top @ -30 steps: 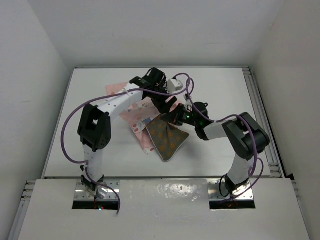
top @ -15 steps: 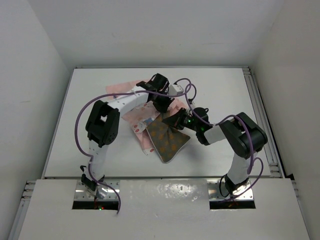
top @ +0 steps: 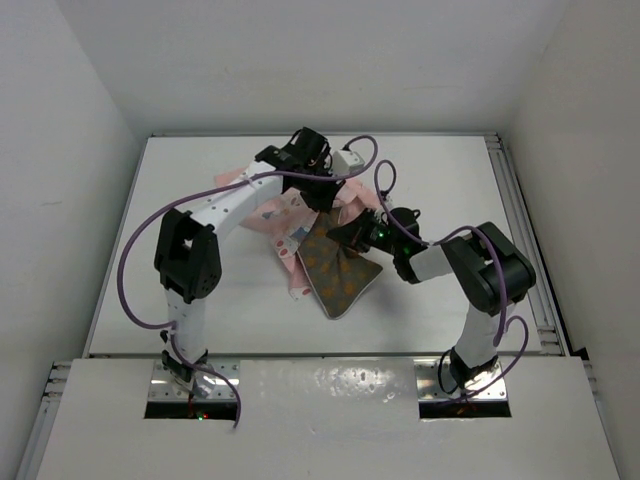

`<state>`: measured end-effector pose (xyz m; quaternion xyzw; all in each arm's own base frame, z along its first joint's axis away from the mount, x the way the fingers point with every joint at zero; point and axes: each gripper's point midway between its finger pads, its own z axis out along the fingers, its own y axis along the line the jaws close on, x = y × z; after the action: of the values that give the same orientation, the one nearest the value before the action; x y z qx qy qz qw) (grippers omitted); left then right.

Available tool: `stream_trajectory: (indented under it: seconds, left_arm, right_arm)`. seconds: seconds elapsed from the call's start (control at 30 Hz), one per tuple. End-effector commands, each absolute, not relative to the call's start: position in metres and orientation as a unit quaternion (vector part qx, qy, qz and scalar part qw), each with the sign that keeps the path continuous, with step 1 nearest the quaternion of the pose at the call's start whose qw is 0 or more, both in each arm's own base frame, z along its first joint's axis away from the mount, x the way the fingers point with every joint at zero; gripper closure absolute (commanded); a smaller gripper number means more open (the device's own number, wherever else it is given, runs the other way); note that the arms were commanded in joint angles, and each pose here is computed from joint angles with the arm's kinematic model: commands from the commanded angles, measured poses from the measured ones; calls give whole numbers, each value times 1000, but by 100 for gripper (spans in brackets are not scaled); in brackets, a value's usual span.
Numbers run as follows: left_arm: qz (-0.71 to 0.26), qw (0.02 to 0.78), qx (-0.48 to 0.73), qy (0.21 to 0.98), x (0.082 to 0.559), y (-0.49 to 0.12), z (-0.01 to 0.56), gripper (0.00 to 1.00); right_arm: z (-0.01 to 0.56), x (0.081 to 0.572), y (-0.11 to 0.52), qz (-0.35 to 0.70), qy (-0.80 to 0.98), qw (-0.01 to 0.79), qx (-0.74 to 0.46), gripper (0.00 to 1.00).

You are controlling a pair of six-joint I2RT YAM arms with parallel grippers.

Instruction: Put the pillow into the pillowcase

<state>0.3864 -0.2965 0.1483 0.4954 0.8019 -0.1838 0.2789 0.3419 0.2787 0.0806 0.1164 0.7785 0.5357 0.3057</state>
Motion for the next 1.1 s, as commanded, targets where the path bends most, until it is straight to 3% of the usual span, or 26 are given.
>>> stream_trajectory:
  seconds: [0.0, 0.3, 0.33, 0.37, 0.47, 0.53, 0.6, 0.7, 0.73, 0.8, 1.0, 1.07]
  left_arm:
    - [-222, 319, 504, 772, 372, -303, 200, 100]
    - [-146, 309, 493, 800, 388, -280, 158, 100]
    - [-144, 300, 494, 803, 384, -278, 149, 95]
    - [-142, 300, 494, 804, 384, -277, 146, 85]
    - [-128, 304, 494, 805, 388, -273, 132, 81]
    - [-119, 300, 493, 808, 387, -268, 120, 71]
    - [-112, 300, 488, 812, 389, -267, 117, 67]
    - [-101, 305, 477, 818, 392, -264, 123, 69]
    - [-87, 312, 468, 822, 396, -259, 127, 79]
    - [-78, 326, 450, 828, 400, -257, 139, 86]
    - [-89, 340, 433, 830, 399, -259, 173, 87]
    - [-87, 336, 433, 832, 397, -257, 170, 94]
  right_arm:
    - [110, 363, 281, 542, 758, 353, 85, 100]
    - [85, 339, 279, 532, 777, 322, 94, 100]
    - [81, 335, 279, 530, 780, 319, 94, 100]
    - [80, 334, 279, 528, 781, 319, 95, 100]
    - [74, 330, 282, 526, 786, 310, 98, 100]
    - [71, 329, 285, 528, 787, 305, 97, 100]
    - [71, 329, 286, 529, 787, 303, 97, 100]
    - [70, 328, 285, 527, 788, 303, 98, 100]
    - [69, 327, 285, 525, 789, 303, 99, 100]
    - [67, 326, 285, 523, 791, 302, 97, 100]
    - [61, 324, 285, 519, 796, 296, 98, 100]
    - [61, 322, 286, 519, 797, 294, 96, 100]
